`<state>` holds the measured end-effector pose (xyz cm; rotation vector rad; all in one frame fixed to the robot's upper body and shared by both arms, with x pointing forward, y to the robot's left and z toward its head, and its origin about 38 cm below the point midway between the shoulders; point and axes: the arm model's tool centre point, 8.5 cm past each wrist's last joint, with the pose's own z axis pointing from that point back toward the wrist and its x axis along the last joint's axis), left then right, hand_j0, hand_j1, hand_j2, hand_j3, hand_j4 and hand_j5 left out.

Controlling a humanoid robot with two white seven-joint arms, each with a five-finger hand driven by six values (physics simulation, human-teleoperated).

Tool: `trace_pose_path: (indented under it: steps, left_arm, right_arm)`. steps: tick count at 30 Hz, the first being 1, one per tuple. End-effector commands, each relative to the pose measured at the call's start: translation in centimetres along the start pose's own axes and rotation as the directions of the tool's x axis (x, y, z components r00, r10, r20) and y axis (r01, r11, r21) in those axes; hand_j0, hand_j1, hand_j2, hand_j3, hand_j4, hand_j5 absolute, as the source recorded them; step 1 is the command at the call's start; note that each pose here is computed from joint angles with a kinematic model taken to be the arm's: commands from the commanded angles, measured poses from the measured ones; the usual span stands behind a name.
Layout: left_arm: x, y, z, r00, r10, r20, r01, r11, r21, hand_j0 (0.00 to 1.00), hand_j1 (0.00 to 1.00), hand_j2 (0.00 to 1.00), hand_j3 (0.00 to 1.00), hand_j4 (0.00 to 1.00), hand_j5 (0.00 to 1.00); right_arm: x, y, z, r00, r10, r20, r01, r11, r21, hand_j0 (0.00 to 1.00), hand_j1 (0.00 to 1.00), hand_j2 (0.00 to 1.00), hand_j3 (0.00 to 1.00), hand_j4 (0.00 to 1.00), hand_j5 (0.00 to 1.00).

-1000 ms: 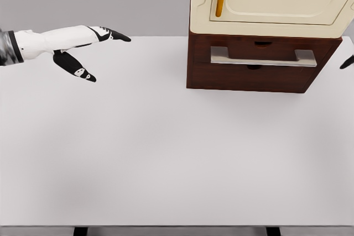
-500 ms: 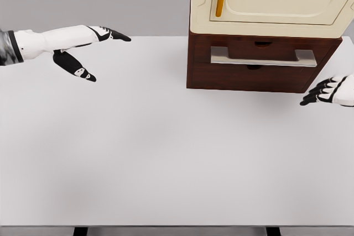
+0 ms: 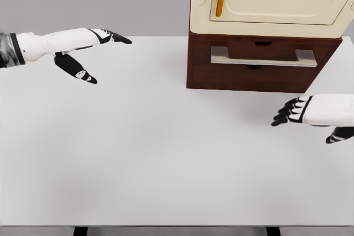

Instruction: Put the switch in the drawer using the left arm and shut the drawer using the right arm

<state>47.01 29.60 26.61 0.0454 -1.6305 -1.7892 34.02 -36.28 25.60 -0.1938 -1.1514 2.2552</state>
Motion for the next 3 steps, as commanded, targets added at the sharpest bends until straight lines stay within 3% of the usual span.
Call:
trace_pose_path:
  steps: [1, 3]
  left_arm:
    - [0.01, 0.08, 0.00, 1.000, 0.006, 0.001, -0.006, 1.000, 0.006, 1.00, 1.00, 1.00, 1.00, 1.00, 1.00]
    - [-0.03, 0.03, 0.06, 1.000, 0.008, 0.000, -0.008, 1.000, 0.006, 1.00, 1.00, 1.00, 1.00, 1.00, 1.00]
  right_arm:
    - [0.03, 0.02, -0.05, 1.000, -0.005, 0.002, 0.005, 1.000, -0.001, 1.00, 1.00, 1.00, 1.00, 1.00, 1.00]
    - [0.03, 0.01, -0.05, 1.000, -0.006, 0.002, 0.006, 1.000, -0.002, 1.00, 1.00, 1.00, 1.00, 1.00, 1.00]
